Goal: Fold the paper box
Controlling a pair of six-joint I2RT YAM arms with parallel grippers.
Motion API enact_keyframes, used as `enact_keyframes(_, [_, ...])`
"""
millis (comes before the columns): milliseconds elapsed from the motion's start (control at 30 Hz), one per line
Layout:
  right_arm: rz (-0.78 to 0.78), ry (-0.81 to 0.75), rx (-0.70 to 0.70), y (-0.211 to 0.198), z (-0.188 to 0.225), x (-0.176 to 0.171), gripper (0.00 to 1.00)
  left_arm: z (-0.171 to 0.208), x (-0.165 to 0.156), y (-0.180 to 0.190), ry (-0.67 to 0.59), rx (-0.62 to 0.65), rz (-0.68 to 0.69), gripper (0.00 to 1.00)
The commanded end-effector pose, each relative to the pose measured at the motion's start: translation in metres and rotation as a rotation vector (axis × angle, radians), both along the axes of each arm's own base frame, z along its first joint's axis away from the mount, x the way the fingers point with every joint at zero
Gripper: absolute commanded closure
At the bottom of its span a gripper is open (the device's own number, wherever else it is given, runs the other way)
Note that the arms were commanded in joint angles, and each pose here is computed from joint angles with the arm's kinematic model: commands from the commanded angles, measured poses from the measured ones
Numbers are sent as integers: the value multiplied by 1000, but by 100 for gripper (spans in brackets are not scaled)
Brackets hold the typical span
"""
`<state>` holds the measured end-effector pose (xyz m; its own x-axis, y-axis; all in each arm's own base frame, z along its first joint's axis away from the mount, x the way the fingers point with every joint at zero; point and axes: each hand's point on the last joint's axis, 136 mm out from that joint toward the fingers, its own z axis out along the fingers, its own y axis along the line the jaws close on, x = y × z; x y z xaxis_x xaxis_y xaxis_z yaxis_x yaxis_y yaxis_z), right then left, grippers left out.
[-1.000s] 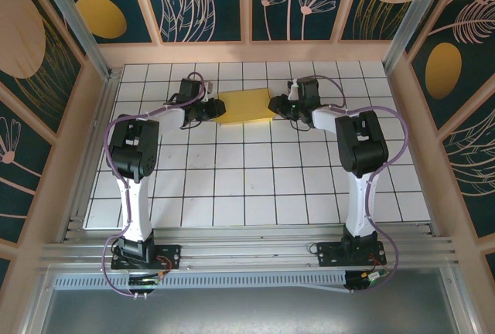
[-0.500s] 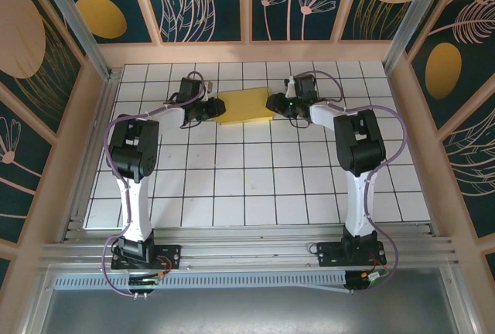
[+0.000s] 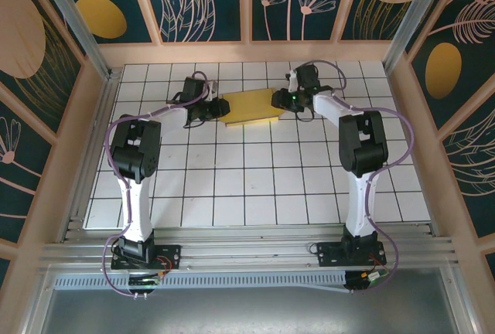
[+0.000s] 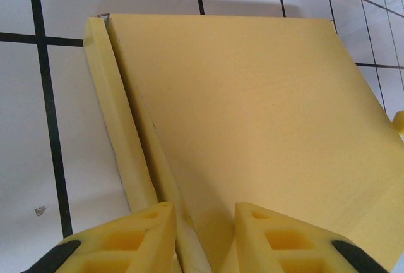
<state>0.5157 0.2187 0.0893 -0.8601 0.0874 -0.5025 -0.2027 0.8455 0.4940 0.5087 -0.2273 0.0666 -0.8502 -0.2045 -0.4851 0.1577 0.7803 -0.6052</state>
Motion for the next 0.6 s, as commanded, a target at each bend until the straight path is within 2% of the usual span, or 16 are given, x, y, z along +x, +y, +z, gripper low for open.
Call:
enact_keyframes(0, [42, 78, -93, 6, -19, -8, 59, 4, 3, -1, 6, -10, 0, 70])
enact_keyframes(100, [46, 90, -152, 3, -25, -4, 54, 4, 2, -2, 4, -7, -3, 70])
enact_keyframes(200, [61, 84, -153, 4, -22, -2, 52, 4, 2, -2, 3, -7, -4, 70])
enact_keyframes(333, [57, 107, -160, 4, -25, -2, 59, 4, 2, -3, 5, -11, -4, 70])
enact_keyframes(567, [44, 124, -126, 8, -29, -3, 63, 6, 1, -2, 0, -10, -7, 70])
